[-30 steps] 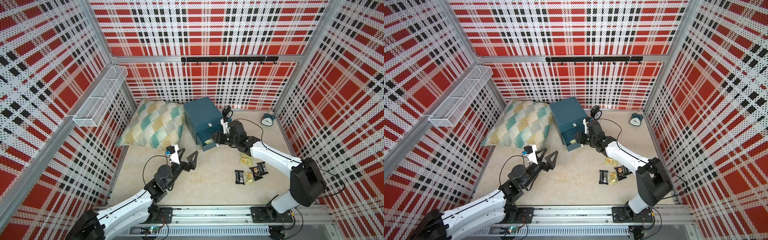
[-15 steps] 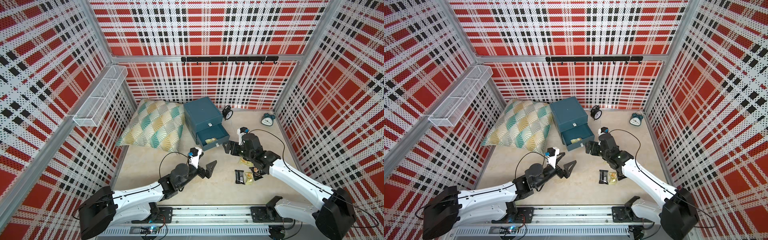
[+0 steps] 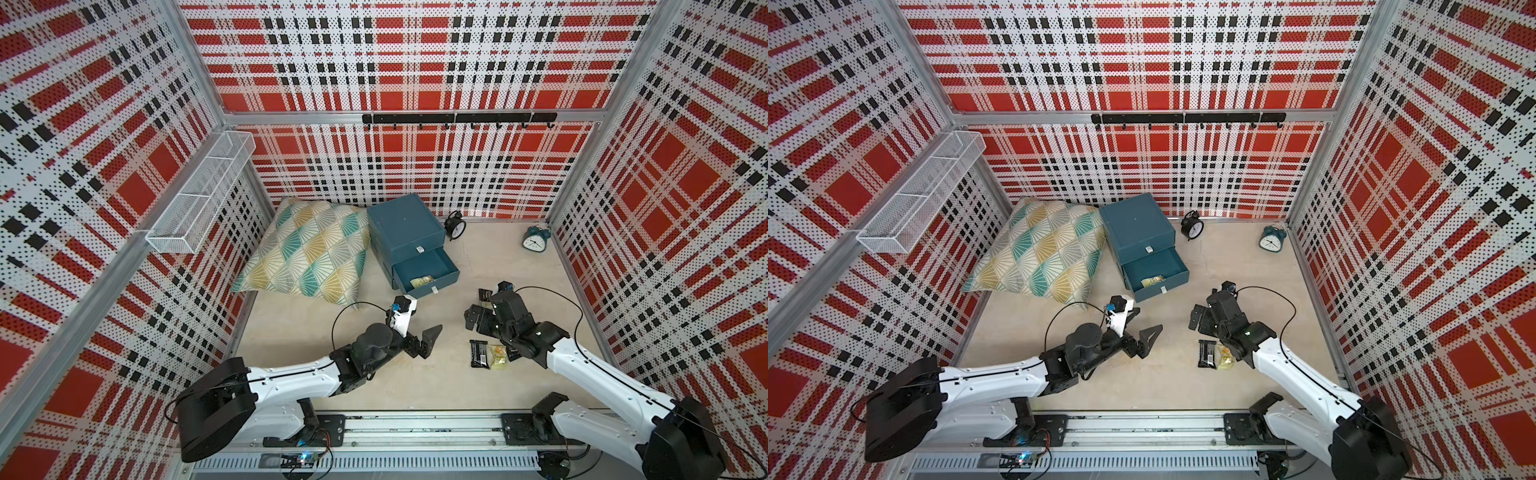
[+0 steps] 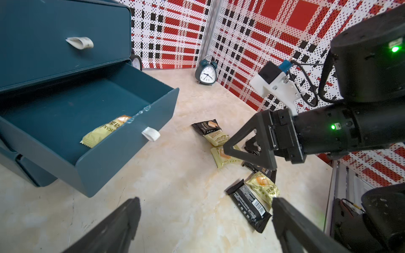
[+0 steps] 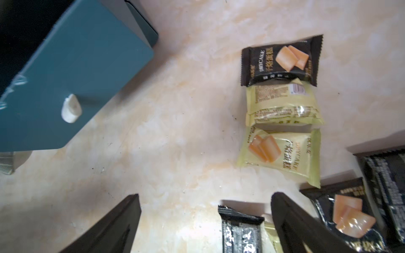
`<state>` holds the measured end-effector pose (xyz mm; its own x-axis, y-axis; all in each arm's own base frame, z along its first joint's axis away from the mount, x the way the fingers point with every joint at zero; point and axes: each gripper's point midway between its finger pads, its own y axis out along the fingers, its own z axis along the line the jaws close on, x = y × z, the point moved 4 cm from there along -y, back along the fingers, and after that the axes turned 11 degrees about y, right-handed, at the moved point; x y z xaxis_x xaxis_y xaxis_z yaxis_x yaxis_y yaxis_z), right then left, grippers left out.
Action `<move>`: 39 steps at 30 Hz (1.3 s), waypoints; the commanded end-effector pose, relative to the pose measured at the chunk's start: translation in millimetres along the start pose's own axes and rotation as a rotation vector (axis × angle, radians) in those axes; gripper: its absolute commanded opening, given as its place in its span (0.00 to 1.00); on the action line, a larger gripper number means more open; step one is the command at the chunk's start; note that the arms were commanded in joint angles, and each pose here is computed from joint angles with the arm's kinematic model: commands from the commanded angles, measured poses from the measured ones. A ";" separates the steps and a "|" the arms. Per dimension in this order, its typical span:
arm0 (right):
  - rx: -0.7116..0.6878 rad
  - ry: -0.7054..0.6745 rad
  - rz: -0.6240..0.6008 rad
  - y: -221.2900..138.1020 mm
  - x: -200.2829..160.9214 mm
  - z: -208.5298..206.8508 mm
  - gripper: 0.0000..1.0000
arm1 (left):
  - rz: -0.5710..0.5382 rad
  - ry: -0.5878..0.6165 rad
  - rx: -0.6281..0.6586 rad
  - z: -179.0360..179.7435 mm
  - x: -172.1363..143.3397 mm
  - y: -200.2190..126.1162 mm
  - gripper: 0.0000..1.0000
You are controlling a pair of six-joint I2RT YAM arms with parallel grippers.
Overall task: Place the cookies into the drawer by color
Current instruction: Pick up the cookie at the center of the board.
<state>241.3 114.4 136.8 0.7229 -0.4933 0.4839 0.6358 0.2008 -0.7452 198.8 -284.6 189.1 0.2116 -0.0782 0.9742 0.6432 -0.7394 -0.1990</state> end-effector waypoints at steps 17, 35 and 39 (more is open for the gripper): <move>-0.094 0.132 -0.041 -4.2 23.4 -41.8 0.79 | 0.032 -0.007 -0.001 -2.0 3.6 15.1 0.99; -0.090 0.183 0.004 25.6 30.6 -64.9 0.52 | -0.007 -0.053 0.054 18.7 12.3 0.6 0.99; -0.102 0.201 0.027 35.3 33.5 -78.1 0.48 | 0.000 -0.053 0.049 18.5 10.5 1.8 0.99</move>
<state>259.7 39.9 92.5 0.6546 -0.6618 0.3654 0.5631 0.1043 -0.8198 216.2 -277.3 199.4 0.2413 -0.0416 0.9696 0.6800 -0.7056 -0.1995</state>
